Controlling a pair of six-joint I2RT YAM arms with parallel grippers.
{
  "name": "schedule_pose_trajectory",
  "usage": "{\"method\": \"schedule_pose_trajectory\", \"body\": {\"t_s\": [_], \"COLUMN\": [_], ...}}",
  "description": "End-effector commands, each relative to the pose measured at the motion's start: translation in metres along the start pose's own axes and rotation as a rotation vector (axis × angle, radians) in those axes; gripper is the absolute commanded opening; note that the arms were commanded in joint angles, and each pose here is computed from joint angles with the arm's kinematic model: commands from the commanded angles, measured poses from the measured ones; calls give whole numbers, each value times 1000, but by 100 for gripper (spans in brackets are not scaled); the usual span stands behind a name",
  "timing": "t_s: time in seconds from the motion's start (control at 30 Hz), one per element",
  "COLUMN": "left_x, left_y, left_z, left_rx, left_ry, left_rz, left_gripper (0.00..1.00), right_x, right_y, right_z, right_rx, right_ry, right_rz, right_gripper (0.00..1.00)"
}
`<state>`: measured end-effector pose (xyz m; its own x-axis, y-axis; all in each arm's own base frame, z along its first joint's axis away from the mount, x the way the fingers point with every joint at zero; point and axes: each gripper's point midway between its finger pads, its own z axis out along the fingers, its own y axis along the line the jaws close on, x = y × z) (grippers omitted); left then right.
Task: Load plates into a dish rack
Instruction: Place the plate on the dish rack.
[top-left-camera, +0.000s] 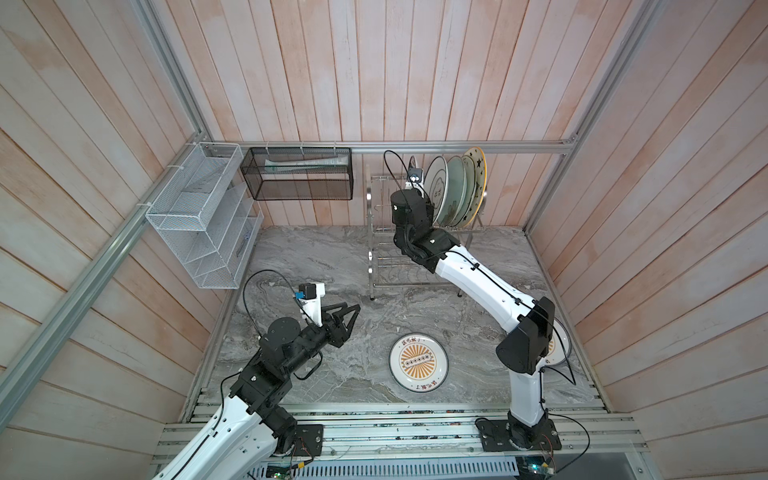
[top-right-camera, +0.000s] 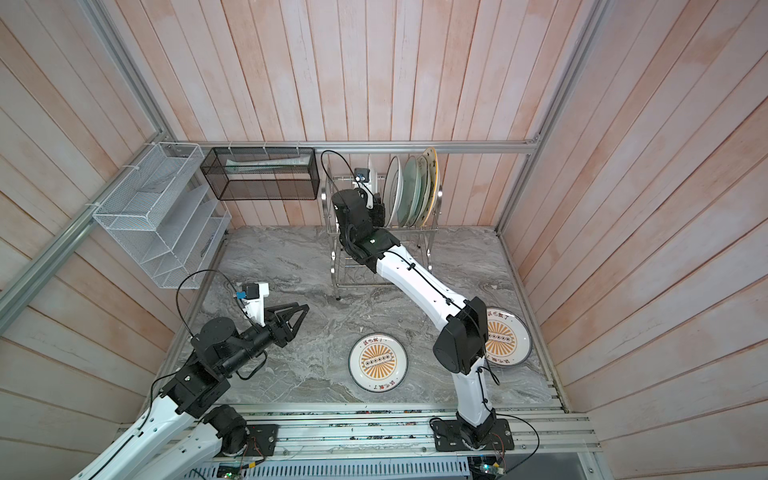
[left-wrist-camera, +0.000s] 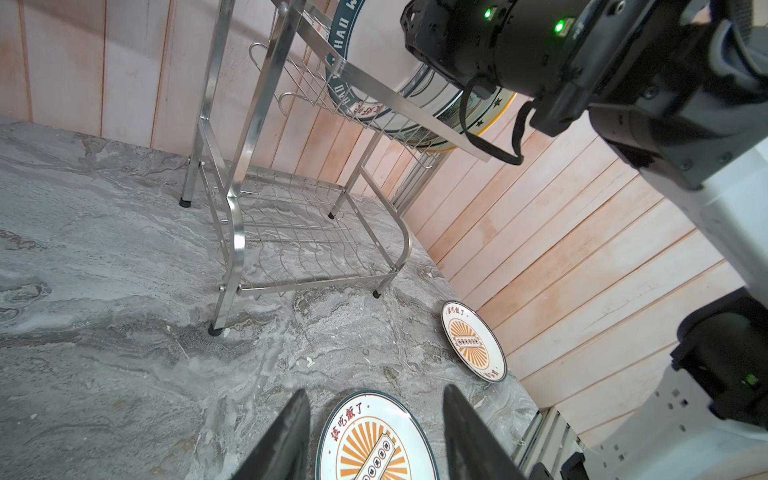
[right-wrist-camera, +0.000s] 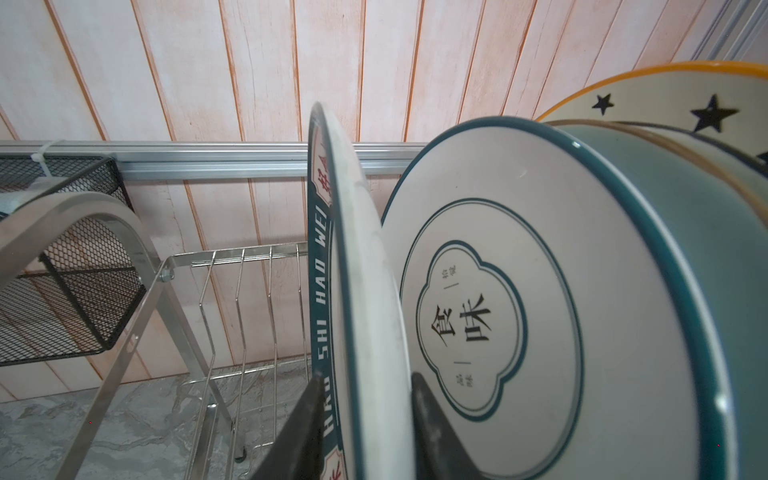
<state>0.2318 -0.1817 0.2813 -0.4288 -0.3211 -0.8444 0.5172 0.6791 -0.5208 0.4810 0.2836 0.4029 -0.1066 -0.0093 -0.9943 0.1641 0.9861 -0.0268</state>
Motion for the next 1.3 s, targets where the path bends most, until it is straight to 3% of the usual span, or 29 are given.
{"method": "schedule_pose_trajectory", "body": {"t_s": [0.0,0.43,1.03,1.27], "left_x": [3,3,1,2], "left_y": [2,3,5,6], "left_z": [-1,0,12,20], "left_rx": [-6,-10,-19,-16], "left_ry": [5,-4,-5,3], "left_rz": [19,8,-4,-13], "left_gripper": [52,52,53,53], "right_x": [-21,-59,-104,-103], "right_y": [-8,-26,-63,-88], "right_z": [-10,-25,-74,-102], "right_rx": [2,4,-133,-200], "right_ry": [-38,-136,-277,-318], "right_rz": [30,51,154,179], "right_gripper": [40,54,60,63]}}
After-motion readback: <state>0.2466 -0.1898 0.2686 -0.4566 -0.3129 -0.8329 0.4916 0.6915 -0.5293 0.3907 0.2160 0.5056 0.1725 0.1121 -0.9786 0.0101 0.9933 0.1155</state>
